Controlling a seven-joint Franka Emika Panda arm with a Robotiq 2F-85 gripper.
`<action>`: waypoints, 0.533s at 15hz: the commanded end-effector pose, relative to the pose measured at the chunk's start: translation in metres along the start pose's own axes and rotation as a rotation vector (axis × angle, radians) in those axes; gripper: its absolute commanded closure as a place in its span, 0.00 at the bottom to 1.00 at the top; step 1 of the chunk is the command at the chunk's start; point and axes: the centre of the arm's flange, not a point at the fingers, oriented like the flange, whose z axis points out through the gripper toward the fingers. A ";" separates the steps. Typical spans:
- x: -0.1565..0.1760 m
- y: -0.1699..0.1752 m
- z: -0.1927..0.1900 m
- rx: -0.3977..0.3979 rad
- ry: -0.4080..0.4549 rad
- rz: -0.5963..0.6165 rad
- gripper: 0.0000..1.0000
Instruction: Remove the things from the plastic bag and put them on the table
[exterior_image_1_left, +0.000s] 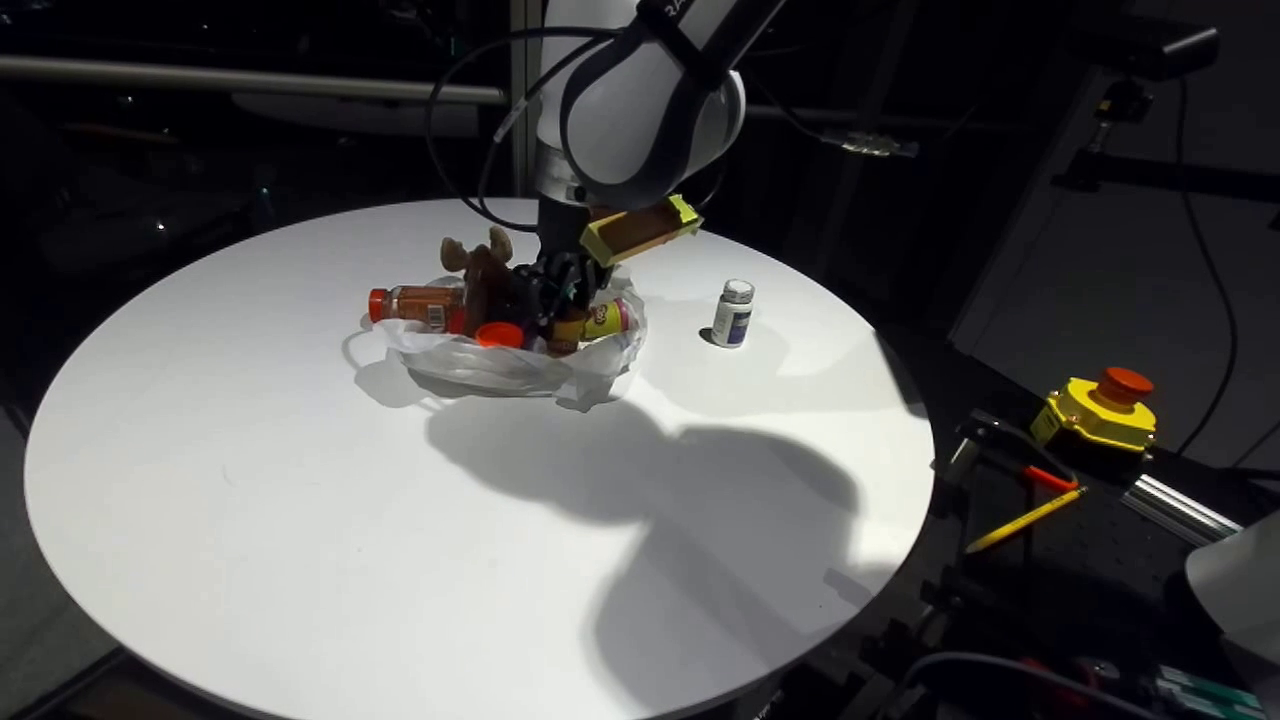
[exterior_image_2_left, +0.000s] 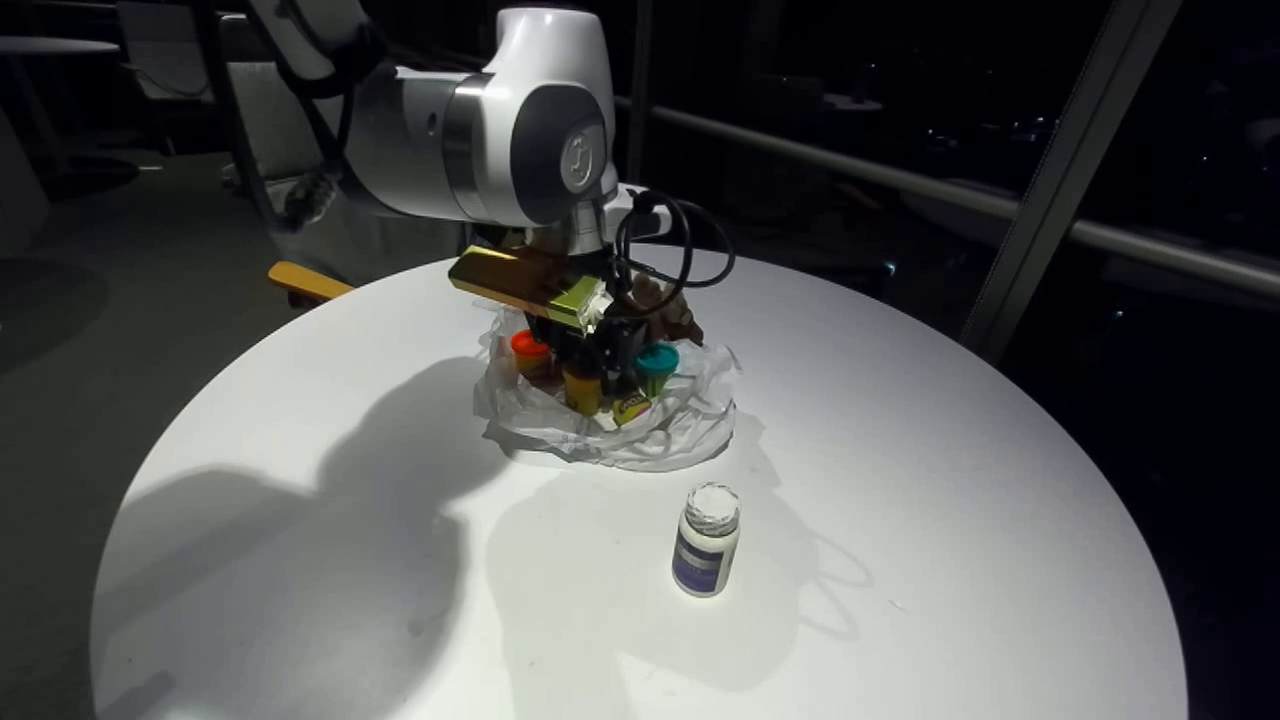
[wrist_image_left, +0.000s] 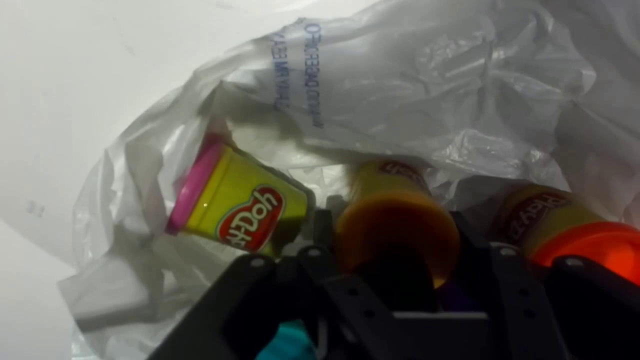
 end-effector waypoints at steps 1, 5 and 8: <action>-0.001 0.002 -0.032 0.002 -0.001 -0.012 0.72; -0.006 0.005 -0.080 -0.042 -0.004 -0.015 0.72; -0.022 0.009 -0.127 -0.065 0.000 -0.042 0.72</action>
